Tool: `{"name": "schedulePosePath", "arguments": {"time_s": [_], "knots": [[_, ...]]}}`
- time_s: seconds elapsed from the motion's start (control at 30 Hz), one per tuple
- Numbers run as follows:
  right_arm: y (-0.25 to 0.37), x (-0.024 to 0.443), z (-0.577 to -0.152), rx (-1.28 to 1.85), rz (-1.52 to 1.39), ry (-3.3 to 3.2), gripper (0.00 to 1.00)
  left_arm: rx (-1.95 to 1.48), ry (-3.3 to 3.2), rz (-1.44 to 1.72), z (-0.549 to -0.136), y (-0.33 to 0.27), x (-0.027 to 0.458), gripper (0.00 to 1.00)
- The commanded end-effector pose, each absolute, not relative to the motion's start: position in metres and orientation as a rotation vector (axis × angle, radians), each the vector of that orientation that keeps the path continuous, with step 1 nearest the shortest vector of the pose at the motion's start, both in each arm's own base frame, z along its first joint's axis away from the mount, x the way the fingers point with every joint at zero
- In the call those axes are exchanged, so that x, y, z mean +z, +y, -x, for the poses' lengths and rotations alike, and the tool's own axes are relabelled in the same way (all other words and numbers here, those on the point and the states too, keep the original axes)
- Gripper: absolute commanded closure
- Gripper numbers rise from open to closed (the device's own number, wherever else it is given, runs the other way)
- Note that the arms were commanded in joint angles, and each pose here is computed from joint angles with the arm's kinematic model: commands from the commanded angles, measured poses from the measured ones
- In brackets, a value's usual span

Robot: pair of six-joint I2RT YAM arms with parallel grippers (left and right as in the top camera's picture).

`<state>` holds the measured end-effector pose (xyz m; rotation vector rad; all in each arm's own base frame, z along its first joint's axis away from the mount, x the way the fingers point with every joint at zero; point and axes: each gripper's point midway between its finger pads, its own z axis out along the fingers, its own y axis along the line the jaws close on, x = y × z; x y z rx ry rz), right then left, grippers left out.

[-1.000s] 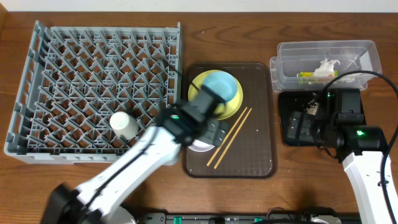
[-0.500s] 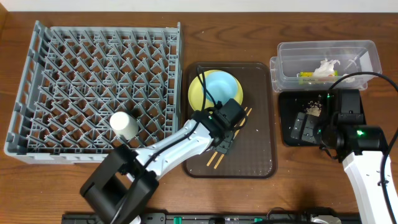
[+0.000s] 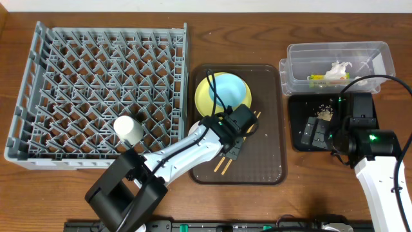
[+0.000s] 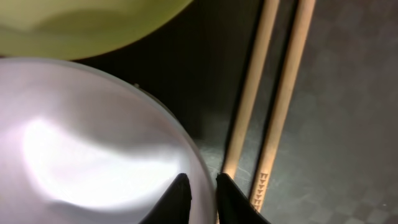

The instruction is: Sort waste into correct bins and load items into the dishwasher rack

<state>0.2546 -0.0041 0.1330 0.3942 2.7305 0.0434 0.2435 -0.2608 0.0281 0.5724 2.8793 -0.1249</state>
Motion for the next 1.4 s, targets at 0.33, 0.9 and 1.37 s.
{"name": "schedulePosePath", "arguments": {"time_s": [0.33, 0.9, 1.37], "knots": [[-0.010, 0.134, -0.255, 0.024, -0.441, 2.721, 0.04, -0.158, 2.823, -0.644, -0.234, -0.271, 0.063, 0.94], [-0.010, 0.134, -0.255, 0.024, -0.440, 2.721, 0.04, -0.451, 2.562, -0.489, -0.315, -0.235, 0.236, 0.94], [-0.010, 0.135, -0.255, 0.024, -0.437, 2.718, 0.04, -1.351, 2.129, -0.301, -0.417, -0.173, 0.318, 0.94]]}}
